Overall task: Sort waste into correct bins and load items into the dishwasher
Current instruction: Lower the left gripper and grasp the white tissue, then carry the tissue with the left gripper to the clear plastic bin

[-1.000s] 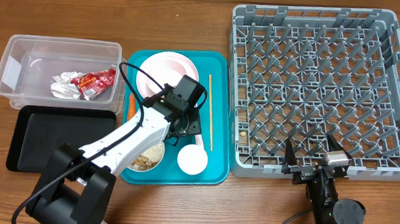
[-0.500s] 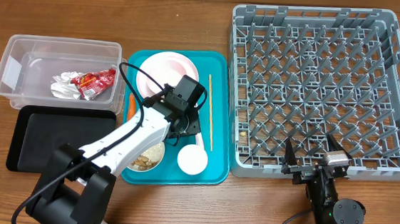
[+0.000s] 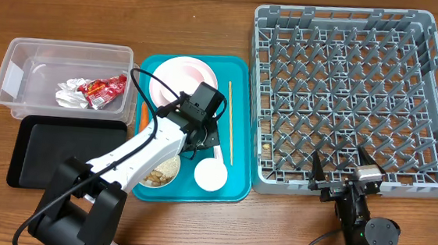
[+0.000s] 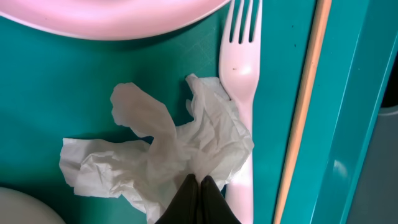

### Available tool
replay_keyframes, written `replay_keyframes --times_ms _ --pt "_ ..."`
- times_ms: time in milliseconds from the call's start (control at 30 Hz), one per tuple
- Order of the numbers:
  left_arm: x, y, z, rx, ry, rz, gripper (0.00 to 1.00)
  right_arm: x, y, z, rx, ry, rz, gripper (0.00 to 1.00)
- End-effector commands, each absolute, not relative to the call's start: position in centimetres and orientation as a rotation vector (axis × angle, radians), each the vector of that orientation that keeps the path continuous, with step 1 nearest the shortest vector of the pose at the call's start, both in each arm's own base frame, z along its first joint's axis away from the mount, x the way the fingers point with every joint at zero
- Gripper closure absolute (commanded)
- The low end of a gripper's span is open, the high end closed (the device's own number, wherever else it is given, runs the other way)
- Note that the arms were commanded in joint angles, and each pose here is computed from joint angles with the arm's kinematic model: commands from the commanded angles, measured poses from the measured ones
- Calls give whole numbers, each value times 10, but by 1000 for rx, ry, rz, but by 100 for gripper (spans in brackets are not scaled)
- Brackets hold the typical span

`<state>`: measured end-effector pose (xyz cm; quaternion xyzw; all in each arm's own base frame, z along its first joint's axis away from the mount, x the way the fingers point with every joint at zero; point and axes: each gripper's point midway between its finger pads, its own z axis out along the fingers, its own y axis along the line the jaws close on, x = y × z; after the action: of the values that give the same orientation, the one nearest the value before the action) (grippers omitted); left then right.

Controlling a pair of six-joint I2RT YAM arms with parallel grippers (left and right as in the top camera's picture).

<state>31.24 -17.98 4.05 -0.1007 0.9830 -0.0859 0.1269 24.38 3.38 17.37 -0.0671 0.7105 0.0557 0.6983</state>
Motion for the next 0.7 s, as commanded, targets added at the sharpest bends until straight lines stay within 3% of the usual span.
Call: replay_keyframes --times_ms 0,400,667 --pt "311 -178 39 -300 2874 -243 96 244 35 172 -159 1580 122 0" --pt "339 -177 134 -223 2703 -344 96 244 35 172 -159 1580 122 0" --pt "370 -118 188 -368 2535 -348 96 244 35 172 -159 1580 122 0"
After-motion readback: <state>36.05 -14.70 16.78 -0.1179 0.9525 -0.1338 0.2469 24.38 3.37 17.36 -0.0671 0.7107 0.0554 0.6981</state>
